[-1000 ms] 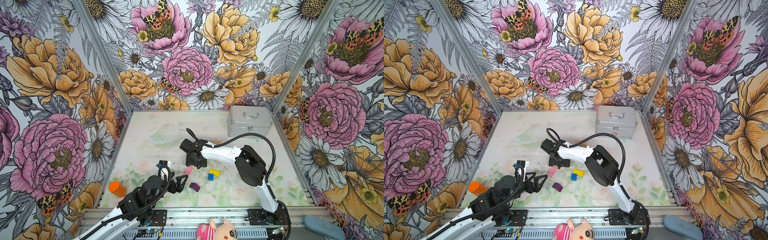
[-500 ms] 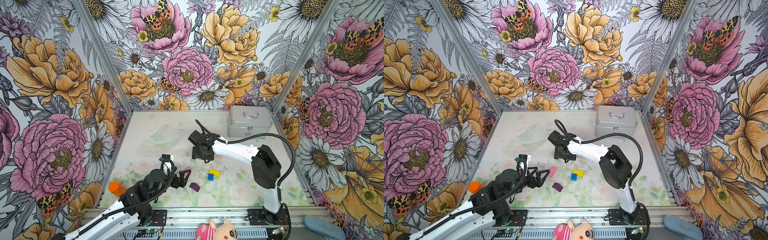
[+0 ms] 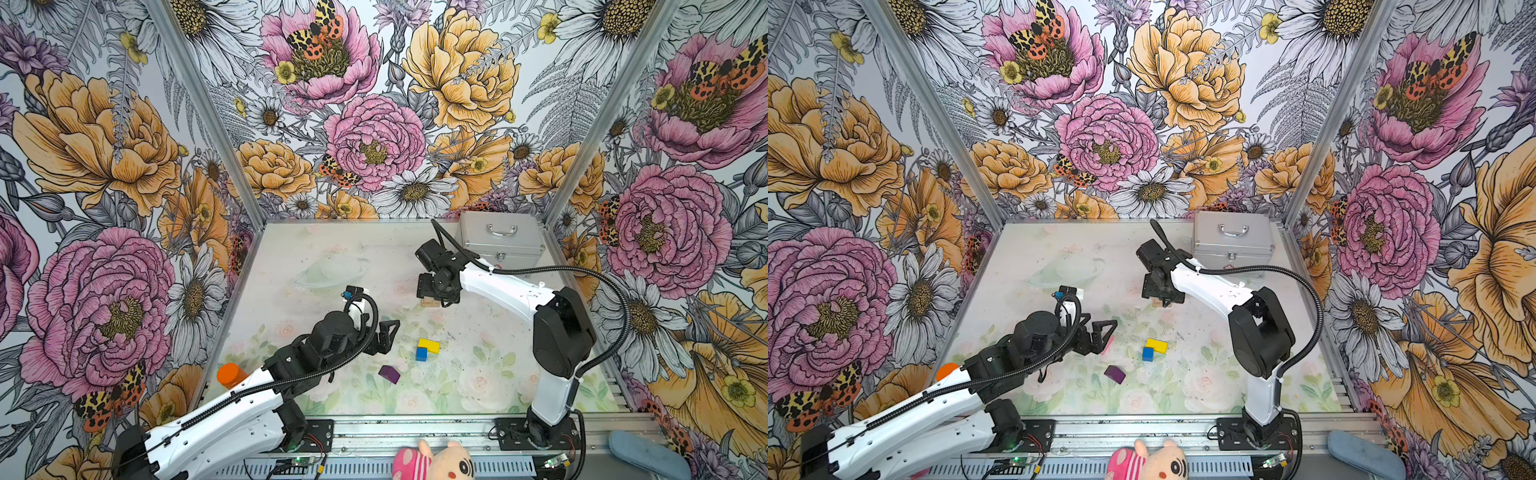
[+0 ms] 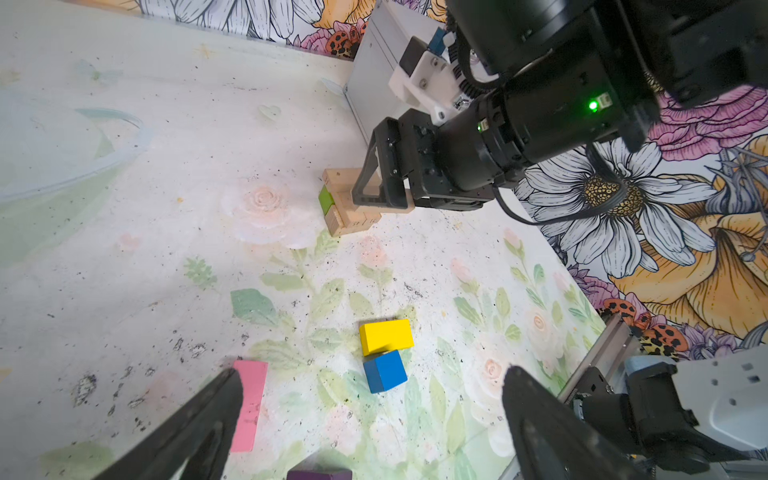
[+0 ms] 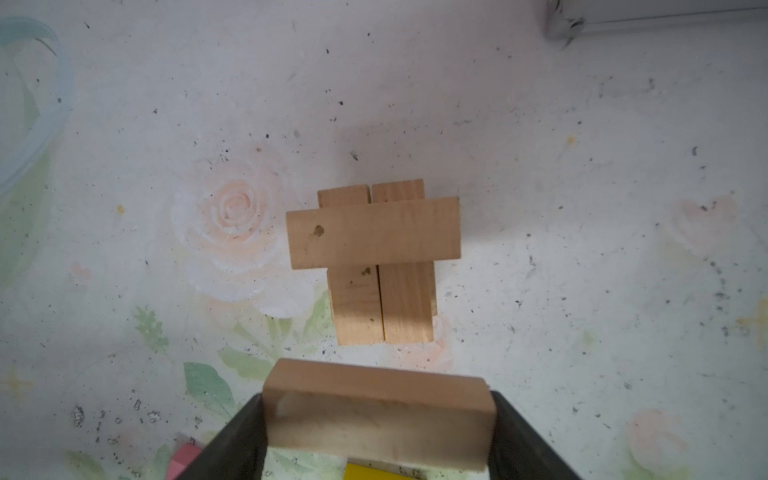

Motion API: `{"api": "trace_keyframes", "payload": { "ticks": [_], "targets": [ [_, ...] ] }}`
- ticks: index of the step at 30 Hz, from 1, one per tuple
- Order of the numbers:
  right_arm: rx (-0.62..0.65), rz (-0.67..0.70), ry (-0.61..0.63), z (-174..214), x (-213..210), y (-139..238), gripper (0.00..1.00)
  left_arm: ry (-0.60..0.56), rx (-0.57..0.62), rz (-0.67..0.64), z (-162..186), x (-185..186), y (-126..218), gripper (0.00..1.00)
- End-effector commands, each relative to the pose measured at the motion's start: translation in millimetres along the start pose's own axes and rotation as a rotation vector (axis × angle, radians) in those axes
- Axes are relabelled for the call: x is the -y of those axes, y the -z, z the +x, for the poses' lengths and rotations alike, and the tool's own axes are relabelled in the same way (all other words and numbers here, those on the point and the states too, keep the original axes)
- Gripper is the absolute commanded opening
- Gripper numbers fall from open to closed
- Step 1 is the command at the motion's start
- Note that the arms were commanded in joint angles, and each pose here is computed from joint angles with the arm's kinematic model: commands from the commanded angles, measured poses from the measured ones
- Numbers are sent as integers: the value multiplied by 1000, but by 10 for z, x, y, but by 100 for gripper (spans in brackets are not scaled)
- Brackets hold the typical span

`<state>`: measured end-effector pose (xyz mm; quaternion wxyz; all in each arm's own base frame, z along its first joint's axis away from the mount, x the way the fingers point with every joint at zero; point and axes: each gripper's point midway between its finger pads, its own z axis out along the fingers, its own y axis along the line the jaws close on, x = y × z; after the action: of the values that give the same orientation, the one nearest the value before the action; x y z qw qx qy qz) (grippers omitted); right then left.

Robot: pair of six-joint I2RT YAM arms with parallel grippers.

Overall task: Build the wood block tower
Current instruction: 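Carry the plain block with the right gripper over the stack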

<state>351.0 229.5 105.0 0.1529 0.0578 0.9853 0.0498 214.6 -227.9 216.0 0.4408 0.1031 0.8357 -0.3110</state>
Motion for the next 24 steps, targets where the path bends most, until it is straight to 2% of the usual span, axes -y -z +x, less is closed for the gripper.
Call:
{"api": "trace_keyframes", "payload": {
  "ticks": [1,24],
  "targets": [
    [7,-6,42,-71,-17,6,60,-38,50,16,-212,124,-1,99],
    [-36,2,56,-227,-60,-311,60,-76,49,-16,-323,98,-117,99]
  ]
}}
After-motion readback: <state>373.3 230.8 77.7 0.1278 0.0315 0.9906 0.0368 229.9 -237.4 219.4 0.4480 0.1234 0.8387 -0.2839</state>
